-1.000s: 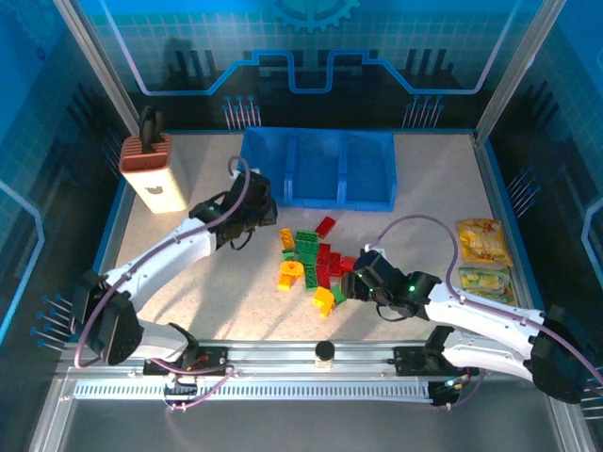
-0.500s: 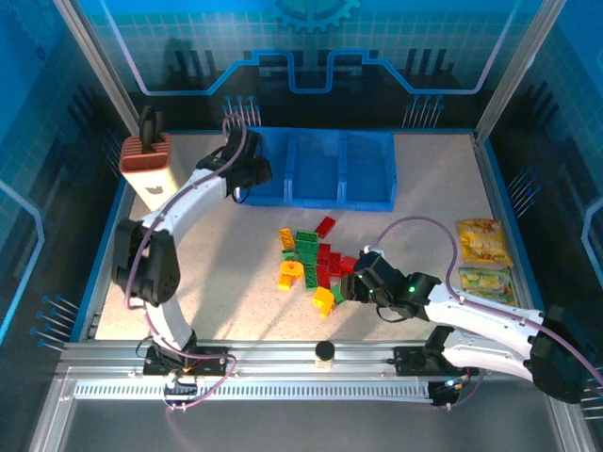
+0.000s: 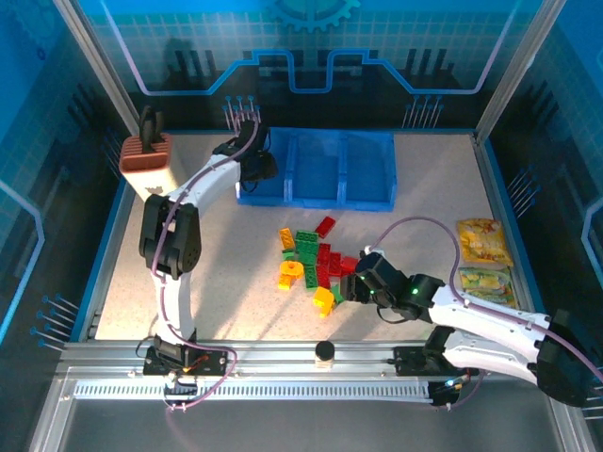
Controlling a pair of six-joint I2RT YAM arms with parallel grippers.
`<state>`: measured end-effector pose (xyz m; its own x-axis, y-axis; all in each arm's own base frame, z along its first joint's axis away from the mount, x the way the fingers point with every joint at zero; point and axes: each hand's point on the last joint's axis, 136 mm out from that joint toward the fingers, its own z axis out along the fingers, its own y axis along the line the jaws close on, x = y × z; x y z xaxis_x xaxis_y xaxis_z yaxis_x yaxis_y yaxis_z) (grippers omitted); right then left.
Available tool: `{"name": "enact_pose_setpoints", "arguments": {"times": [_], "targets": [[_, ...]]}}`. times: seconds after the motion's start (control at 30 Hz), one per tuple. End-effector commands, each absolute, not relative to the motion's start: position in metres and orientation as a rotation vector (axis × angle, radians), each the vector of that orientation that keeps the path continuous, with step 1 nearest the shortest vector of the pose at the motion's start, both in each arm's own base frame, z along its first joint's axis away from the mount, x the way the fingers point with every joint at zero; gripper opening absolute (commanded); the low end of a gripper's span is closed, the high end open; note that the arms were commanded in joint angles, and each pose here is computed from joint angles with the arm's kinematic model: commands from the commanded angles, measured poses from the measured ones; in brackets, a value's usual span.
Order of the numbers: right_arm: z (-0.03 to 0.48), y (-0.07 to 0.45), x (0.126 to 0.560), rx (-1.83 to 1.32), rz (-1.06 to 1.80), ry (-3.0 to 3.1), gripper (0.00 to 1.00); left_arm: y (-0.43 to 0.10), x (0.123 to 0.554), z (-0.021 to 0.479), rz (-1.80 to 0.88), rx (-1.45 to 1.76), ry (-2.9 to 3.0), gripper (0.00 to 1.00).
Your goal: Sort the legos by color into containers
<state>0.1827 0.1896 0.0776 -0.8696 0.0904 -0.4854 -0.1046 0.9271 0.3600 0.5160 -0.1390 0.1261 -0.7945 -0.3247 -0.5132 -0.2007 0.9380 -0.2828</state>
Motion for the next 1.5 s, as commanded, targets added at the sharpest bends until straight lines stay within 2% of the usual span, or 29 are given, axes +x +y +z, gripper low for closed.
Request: {"name": "enact_pose_setpoints", "arguments": {"times": [0.0, 0.1, 0.13, 0.3, 0.6, 0.9, 1.03, 1.23, 1.37, 1.47], "targets": [[0.075, 0.186, 0.18, 0.004, 0.504, 2.572, 0.59, -0.138, 0.517, 0.14, -0.304, -0.347, 2.502, 0.49], [0.075, 0.187, 0.18, -0.003, 0.501, 2.576, 0.59, -0.137, 0.516, 0.155, -0.302, -0.333, 2.474, 0.78], [0.075, 0.187, 0.18, -0.004, 0.503, 2.577, 0.59, -0.134, 0.516, 0.163, -0.288, -0.328, 2.457, 0.82], [0.075, 0.188, 0.18, -0.008, 0.503, 2.577, 0.59, -0.109, 0.522, 0.189, -0.186, -0.332, 2.39, 0.86], [0.073, 0.188, 0.179, -0.006, 0.505, 2.579, 0.59, -0.063, 0.525, 0.177, -0.135, -0.426, 2.411, 0.78], [0.074, 0.191, 0.179, -0.012, 0.512, 2.579, 0.59, -0.063, 0.522, 0.134, -0.124, -0.404, 2.521, 0.55], [0.074, 0.192, 0.18, -0.011, 0.512, 2.579, 0.59, -0.065, 0.518, 0.121, -0.125, -0.405, 2.56, 0.47], [0.075, 0.194, 0.179, -0.017, 0.515, 2.578, 0.58, -0.059, 0.507, 0.11, -0.093, -0.421, 2.574, 0.44], [0.074, 0.194, 0.178, -0.02, 0.516, 2.578, 0.58, -0.06, 0.501, 0.102, -0.099, -0.421, 2.587, 0.33], [0.074, 0.193, 0.178, -0.018, 0.516, 2.575, 0.58, -0.059, 0.498, 0.103, -0.095, -0.416, 2.581, 0.28]]}}
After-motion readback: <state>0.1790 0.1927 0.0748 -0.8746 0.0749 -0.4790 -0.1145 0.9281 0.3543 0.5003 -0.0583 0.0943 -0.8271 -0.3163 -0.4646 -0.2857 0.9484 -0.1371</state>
